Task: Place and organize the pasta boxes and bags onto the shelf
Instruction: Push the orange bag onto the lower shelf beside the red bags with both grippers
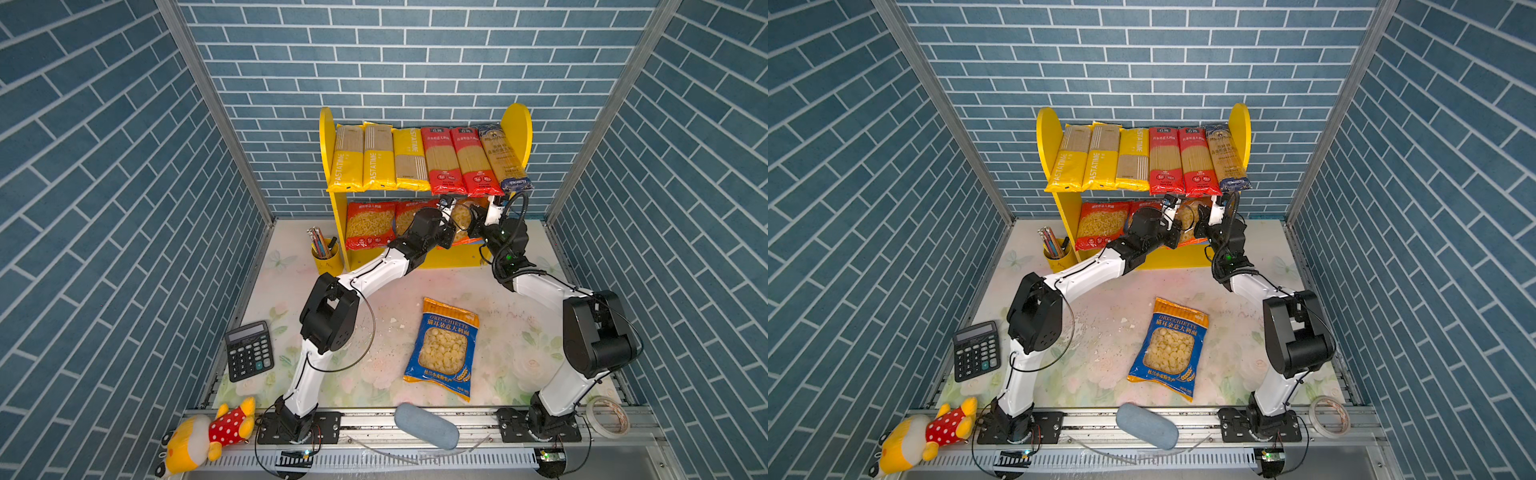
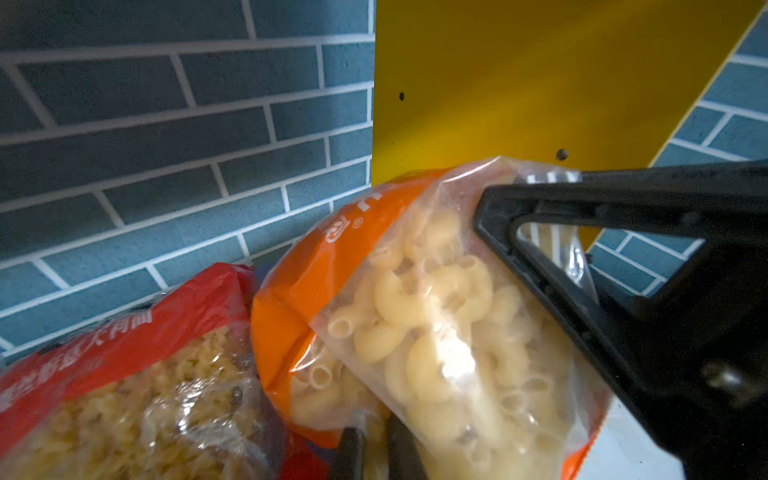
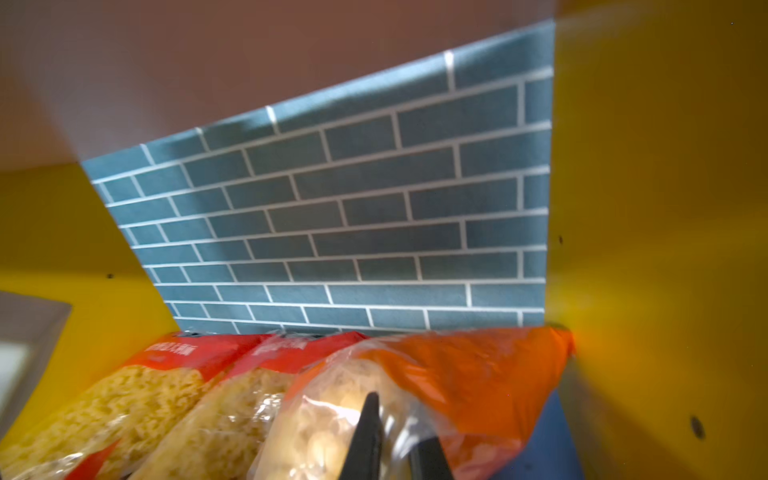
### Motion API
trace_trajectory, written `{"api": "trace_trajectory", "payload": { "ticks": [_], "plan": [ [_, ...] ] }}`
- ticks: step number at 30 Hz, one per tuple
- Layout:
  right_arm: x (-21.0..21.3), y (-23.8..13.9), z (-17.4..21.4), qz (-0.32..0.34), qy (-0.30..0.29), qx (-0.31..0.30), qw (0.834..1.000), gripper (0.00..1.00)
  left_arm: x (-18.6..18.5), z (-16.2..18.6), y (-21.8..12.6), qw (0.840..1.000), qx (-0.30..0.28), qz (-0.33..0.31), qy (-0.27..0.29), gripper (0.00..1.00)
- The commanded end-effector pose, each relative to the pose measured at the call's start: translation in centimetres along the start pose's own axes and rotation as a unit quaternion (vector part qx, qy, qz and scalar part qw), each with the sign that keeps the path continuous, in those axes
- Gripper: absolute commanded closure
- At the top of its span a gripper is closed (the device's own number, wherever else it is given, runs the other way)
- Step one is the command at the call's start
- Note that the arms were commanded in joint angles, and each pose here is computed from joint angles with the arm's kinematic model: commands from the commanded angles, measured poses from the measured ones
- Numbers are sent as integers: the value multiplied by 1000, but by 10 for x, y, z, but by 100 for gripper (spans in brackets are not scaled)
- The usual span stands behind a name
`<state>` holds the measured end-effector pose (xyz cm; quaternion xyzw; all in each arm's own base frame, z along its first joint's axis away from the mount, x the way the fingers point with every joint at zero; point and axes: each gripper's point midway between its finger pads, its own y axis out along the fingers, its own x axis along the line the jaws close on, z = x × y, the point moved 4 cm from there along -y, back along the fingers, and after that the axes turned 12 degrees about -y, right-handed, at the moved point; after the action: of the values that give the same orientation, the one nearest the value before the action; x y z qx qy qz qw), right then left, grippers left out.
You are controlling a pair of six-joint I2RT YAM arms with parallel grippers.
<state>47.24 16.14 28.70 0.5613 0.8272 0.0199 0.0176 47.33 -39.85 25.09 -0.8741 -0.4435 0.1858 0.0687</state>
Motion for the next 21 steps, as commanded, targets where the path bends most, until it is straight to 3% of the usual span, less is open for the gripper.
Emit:
{"api": "trace_trajectory", "payload": {
  "ticks": [1, 5, 13, 18, 21],
  "plan": [
    [-6, -7, 10, 19, 20, -11, 1000, 74, 0, 15, 11, 1000, 12, 8, -7, 100],
    [-8, -31, 17, 31, 34, 9, 999, 59, 3, 27, 9, 1000, 22, 6, -11, 100],
    [-9, -79, 4, 56, 48, 98, 992, 51, 1, 22, 13, 999, 38, 14, -8, 100],
    [-5, -115, 19, 64, 113, 138, 982, 49, -7, 6, 21, 999, 40, 25, -3, 100],
    [0, -134, 41, 65, 179, 165, 968, 48, -6, 0, 26, 999, 47, 25, -4, 100]
  ]
}}
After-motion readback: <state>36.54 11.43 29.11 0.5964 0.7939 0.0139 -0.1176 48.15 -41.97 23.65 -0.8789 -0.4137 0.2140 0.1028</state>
